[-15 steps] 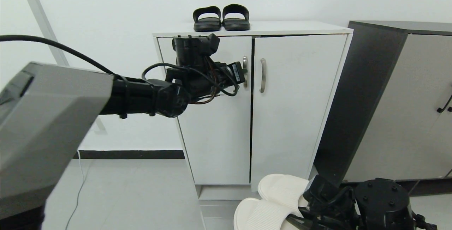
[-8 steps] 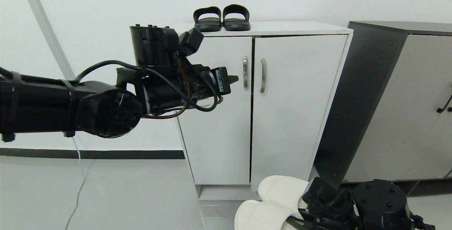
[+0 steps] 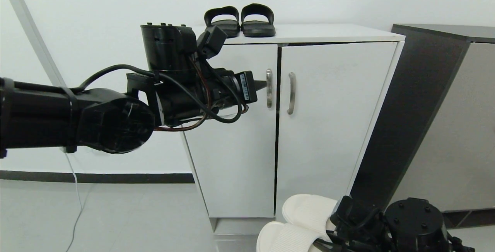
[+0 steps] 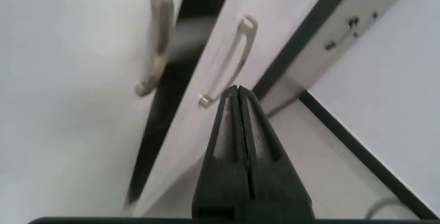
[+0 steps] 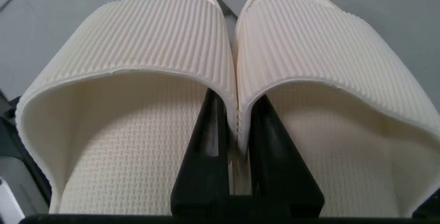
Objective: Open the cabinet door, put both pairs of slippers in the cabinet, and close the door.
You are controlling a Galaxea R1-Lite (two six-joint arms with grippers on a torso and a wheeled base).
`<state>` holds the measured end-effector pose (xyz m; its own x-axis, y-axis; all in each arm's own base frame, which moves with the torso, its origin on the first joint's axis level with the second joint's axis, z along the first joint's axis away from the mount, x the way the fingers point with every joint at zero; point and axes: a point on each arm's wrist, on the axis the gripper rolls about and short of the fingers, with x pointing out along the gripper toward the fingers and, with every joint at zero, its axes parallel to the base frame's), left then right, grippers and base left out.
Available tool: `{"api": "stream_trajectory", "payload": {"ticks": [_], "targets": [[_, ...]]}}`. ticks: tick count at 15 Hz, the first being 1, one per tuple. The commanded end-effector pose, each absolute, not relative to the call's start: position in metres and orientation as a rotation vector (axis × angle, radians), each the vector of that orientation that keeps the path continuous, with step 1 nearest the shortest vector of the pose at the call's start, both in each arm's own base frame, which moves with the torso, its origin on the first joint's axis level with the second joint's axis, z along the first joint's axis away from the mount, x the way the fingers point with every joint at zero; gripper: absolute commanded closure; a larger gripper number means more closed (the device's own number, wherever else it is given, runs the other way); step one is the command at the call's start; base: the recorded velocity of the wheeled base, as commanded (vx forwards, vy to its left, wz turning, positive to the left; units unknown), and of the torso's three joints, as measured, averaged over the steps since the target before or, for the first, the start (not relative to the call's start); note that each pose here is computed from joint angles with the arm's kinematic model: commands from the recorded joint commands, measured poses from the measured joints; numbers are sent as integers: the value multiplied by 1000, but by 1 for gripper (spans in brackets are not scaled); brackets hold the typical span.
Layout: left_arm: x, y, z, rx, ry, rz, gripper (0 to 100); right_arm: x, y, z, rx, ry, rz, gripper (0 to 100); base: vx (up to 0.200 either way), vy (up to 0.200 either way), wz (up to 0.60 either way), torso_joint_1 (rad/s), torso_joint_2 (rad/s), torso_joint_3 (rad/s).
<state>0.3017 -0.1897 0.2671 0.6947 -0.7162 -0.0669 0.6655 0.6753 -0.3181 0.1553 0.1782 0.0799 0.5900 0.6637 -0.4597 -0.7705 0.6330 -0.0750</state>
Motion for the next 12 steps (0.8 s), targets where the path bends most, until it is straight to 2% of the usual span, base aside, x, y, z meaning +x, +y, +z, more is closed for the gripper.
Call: {"api": "stream_trajectory", "payload": {"ticks": [1,3,5,7,12], "targets": [[299,-193,269,-284,196,-834,100,154,178,80,-281,416,852,100,0,0,0,0,0,0],[303,-198,269,-290,208,-919,100,153,178,79,-283,419,856,100,0,0,0,0,0,0],[318,-206,265,-295,206,-915,100,153,178,79,-284,418,858,100,0,0,0,0,0,0],[337,-216,263,-342,212,-898,100,153,178,79,-284,418,858,100,0,0,0,0,0,0],[360,-215,252,-355,213,-842,100,153,178,79,-284,420,858,100,0,0,0,0,0,0]]}}
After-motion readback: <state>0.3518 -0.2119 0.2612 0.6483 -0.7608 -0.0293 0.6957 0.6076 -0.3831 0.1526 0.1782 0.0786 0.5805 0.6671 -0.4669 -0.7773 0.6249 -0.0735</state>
